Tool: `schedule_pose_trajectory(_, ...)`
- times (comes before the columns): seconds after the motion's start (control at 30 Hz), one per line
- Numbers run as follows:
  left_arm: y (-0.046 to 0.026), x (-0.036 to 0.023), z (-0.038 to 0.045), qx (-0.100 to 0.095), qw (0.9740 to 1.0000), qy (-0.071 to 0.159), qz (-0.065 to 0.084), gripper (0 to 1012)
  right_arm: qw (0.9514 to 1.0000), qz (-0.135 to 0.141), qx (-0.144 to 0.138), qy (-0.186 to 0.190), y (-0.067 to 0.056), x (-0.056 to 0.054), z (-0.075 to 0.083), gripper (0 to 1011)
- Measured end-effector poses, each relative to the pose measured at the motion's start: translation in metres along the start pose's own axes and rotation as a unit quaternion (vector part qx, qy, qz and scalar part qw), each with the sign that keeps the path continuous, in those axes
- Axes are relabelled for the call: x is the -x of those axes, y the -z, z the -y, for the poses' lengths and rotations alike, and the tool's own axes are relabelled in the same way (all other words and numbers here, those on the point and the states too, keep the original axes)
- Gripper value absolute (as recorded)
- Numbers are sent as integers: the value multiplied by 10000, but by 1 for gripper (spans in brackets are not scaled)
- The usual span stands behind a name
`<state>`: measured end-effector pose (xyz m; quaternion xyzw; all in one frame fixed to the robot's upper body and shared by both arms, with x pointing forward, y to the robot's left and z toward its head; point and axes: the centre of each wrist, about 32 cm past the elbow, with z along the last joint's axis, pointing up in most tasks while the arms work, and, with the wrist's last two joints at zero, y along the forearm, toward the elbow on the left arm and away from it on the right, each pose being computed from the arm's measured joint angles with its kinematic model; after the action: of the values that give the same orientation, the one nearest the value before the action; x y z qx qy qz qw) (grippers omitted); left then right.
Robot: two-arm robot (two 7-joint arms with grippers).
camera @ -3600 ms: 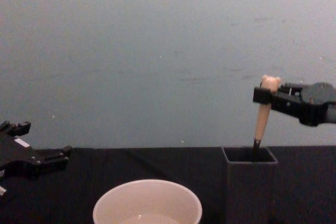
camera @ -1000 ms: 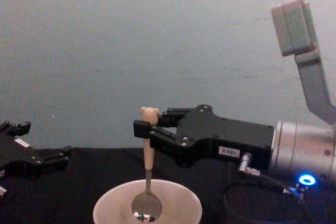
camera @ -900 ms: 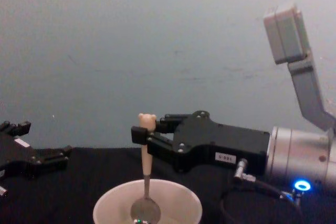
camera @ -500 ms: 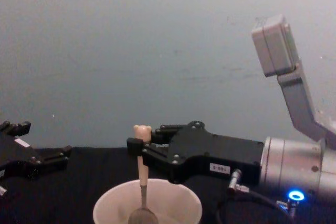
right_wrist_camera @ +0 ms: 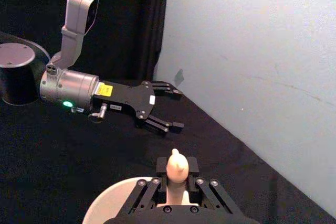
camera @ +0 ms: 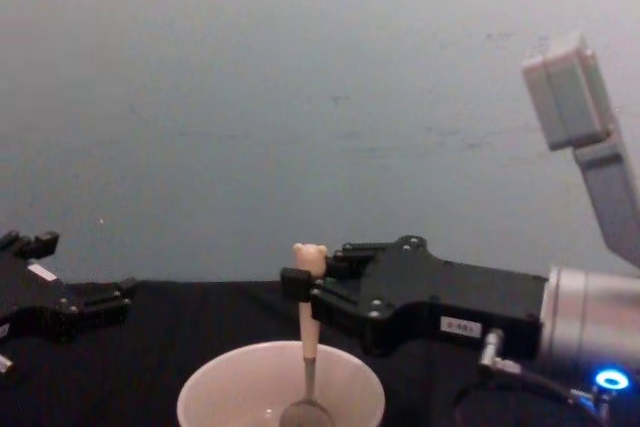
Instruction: Pick up the stirring spoon with one hand, stir inside the cup, then place it back in its original position.
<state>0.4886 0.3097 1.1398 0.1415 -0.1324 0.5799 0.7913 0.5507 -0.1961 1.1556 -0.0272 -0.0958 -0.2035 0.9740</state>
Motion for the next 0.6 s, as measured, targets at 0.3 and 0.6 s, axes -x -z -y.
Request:
schedule_pose_trajectory(0.3, 0, 0, 0, 0, 10000, 0, 0, 1001, 9999, -107, -35, -10, -35, 76, 162, 211)
schedule_pose_trajectory(0.6, 0, 0, 0, 0, 10000, 0, 0, 1001, 9994, -220, -84, -236, -70, 207, 208, 211)
